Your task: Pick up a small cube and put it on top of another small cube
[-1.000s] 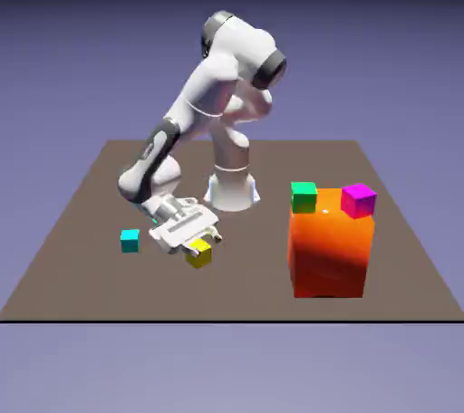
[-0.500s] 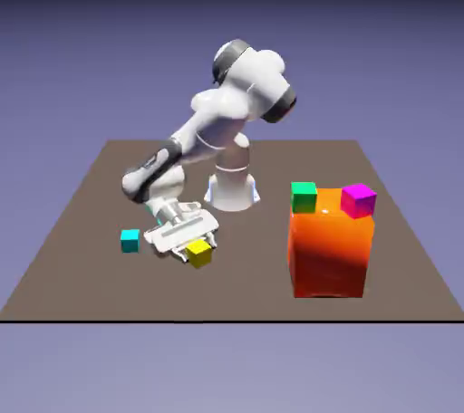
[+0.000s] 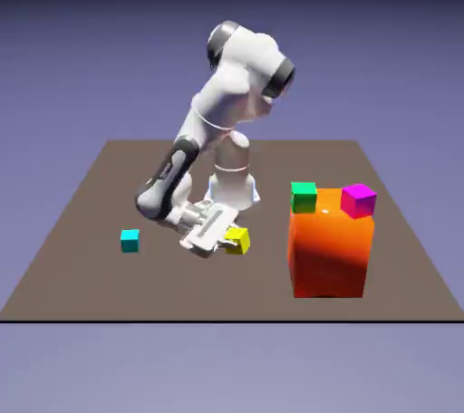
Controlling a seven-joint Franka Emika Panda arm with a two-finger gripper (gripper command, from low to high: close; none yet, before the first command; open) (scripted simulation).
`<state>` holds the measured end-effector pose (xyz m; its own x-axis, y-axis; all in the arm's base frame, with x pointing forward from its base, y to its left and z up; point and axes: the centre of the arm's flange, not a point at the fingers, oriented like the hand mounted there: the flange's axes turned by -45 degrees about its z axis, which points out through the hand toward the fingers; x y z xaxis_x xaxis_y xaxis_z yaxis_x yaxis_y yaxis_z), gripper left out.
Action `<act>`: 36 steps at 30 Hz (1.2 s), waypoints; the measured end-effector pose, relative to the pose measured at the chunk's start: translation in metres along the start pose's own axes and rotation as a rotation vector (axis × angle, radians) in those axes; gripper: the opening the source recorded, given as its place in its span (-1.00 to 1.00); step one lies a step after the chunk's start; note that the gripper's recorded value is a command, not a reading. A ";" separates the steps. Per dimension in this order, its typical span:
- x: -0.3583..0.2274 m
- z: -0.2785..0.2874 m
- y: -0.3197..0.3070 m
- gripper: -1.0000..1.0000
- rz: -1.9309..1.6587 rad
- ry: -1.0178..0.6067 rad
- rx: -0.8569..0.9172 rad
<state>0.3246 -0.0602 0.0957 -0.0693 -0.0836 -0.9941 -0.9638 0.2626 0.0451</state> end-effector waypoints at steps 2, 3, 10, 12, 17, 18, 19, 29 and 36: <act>-0.012 0.016 -0.019 -1.00 -0.008 -0.042 -0.092; -0.019 0.024 -0.029 -1.00 -0.016 -0.059 -0.138; -0.094 0.066 -0.097 -1.00 -0.127 -0.093 -0.444; -0.122 0.074 -0.115 -1.00 -0.174 -0.074 -0.522; -0.203 0.086 -0.153 -1.00 -0.313 0.029 -0.689; -0.222 0.088 -0.160 -1.00 -0.343 0.059 -0.716; -0.240 0.089 -0.165 -1.00 -0.373 0.092 -0.741; -0.297 0.160 -0.128 -1.00 -0.311 0.281 -1.081; -0.275 0.174 -0.105 1.00 -0.311 0.282 -1.083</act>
<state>0.4895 0.1021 0.3469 0.2856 -0.2469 -0.9260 -0.6557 -0.7550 -0.0009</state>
